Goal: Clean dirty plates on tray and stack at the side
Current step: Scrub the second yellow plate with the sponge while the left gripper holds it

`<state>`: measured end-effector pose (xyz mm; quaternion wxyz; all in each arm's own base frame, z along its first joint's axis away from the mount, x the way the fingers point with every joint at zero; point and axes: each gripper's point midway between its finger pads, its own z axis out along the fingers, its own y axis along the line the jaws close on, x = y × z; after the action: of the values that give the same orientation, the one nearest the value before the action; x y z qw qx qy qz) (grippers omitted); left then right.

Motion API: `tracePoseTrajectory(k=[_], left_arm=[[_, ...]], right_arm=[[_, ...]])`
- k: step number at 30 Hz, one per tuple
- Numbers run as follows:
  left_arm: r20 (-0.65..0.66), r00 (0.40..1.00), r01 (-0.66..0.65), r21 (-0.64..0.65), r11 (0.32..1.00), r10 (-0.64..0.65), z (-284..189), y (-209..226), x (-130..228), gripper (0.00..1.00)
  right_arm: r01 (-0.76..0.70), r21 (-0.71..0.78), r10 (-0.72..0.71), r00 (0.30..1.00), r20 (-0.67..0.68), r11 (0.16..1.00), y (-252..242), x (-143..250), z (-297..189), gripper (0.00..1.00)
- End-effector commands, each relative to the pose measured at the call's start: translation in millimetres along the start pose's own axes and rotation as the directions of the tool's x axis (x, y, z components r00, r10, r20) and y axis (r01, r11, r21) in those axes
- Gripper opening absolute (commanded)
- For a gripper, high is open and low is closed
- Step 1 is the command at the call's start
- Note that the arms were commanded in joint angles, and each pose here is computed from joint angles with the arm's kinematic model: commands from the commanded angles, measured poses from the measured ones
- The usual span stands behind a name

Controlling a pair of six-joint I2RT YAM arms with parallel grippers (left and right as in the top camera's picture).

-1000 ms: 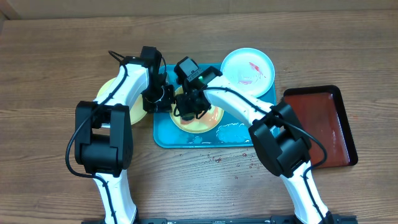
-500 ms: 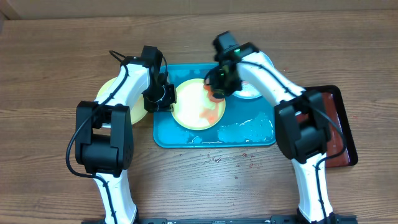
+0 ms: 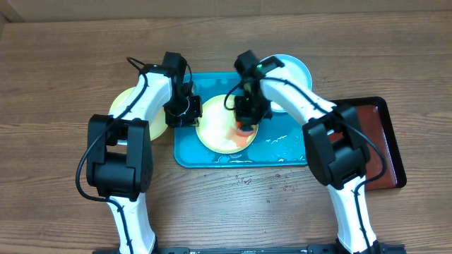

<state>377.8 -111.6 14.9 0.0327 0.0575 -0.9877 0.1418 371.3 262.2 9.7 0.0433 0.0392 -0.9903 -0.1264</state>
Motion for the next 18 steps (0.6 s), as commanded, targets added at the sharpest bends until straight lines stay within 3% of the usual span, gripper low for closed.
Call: tracePoseTrajectory(k=[1,6,11,18], left_arm=[[-0.009,1.000,-0.002,0.023,1.000,0.002,1.2,-1.4,0.9,0.04],[-0.010,1.000,-0.003,0.023,1.000,0.003,1.3,-1.9,1.3,0.04],[-0.017,1.000,-0.003,0.046,0.999,0.004,1.2,-6.0,2.5,0.04],[-0.020,1.000,-0.005,0.045,0.999,0.006,1.2,-5.7,3.3,0.04]], right_arm=[[0.019,-0.062,-0.021,0.999,-0.045,0.998,31.3,22.1,24.5,0.04],[0.060,-0.140,-0.048,0.995,0.088,0.988,67.5,-1.0,28.2,0.04],[0.027,-0.176,0.006,0.982,0.187,0.984,72.0,-29.1,21.3,0.04],[-0.085,0.016,0.076,0.950,0.302,0.996,16.7,-56.5,13.5,0.04]])
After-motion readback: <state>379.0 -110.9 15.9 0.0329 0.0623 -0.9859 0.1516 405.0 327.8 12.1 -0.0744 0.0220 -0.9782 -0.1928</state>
